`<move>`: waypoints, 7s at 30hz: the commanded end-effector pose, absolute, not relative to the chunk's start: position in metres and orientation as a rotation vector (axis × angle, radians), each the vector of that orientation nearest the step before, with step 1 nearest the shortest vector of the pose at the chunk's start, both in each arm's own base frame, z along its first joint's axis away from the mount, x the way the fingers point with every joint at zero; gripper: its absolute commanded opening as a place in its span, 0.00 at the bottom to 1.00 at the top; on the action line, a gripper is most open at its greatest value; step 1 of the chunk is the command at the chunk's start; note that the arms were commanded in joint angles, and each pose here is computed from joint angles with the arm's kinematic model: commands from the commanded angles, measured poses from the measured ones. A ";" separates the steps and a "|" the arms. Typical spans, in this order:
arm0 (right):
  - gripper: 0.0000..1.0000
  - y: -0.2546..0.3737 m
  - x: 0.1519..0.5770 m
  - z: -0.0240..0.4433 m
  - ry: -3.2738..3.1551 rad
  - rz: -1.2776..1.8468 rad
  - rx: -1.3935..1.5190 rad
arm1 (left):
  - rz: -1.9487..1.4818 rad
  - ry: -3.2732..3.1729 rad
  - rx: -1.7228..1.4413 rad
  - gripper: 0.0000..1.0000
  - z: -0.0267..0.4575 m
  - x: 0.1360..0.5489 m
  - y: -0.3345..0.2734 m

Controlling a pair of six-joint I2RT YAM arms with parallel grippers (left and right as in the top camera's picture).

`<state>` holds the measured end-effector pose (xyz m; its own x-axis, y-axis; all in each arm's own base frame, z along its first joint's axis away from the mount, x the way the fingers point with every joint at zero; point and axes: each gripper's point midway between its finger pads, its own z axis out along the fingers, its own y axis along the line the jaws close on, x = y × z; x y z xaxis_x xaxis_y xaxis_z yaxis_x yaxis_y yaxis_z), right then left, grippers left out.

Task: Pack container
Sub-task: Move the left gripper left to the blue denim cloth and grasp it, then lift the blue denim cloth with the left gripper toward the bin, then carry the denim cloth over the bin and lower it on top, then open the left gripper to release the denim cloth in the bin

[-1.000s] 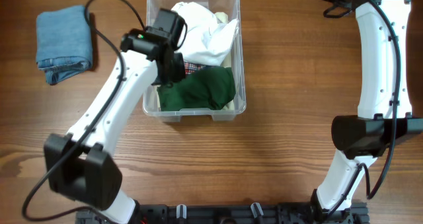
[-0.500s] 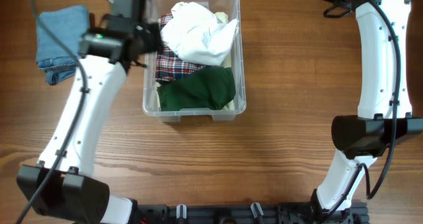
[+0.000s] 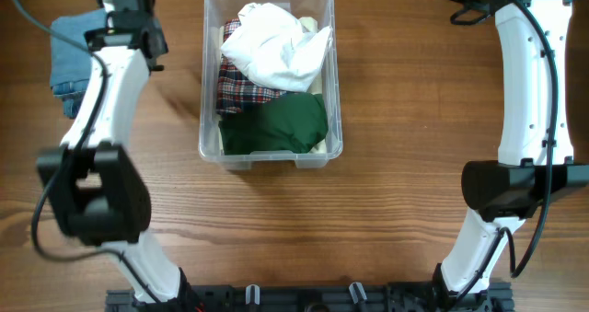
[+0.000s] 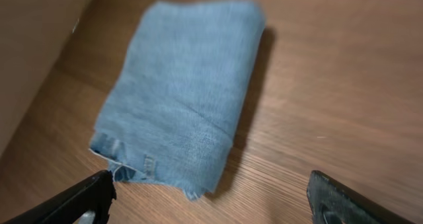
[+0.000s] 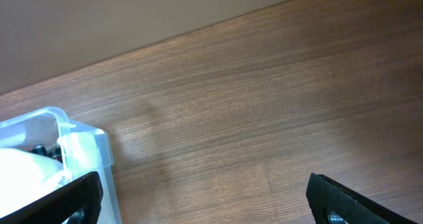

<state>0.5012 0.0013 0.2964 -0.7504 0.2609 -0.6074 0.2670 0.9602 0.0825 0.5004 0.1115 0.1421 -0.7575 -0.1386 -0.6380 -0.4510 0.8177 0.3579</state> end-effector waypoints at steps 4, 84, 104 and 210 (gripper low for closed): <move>1.00 0.000 0.503 0.292 2.460 -0.021 0.389 | 0.991 2.352 -0.427 0.90 0.105 0.507 0.142; 1.00 0.000 0.503 0.292 2.460 -0.021 0.389 | 0.957 2.228 -0.524 0.04 0.165 0.500 0.153; 1.00 0.000 0.503 0.292 2.460 -0.021 0.389 | -0.070 2.380 -0.353 0.04 0.257 0.440 0.026; 1.00 0.007 0.503 0.291 2.464 -0.016 0.373 | -1.353 2.757 -0.294 0.04 0.119 0.378 -0.139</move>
<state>0.5012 0.0048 0.2964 -0.7521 0.2557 -0.6074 0.2604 0.9620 0.0825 0.3788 -0.1568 0.1370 -0.9866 -0.1599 0.0334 -0.1159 0.5412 -0.8328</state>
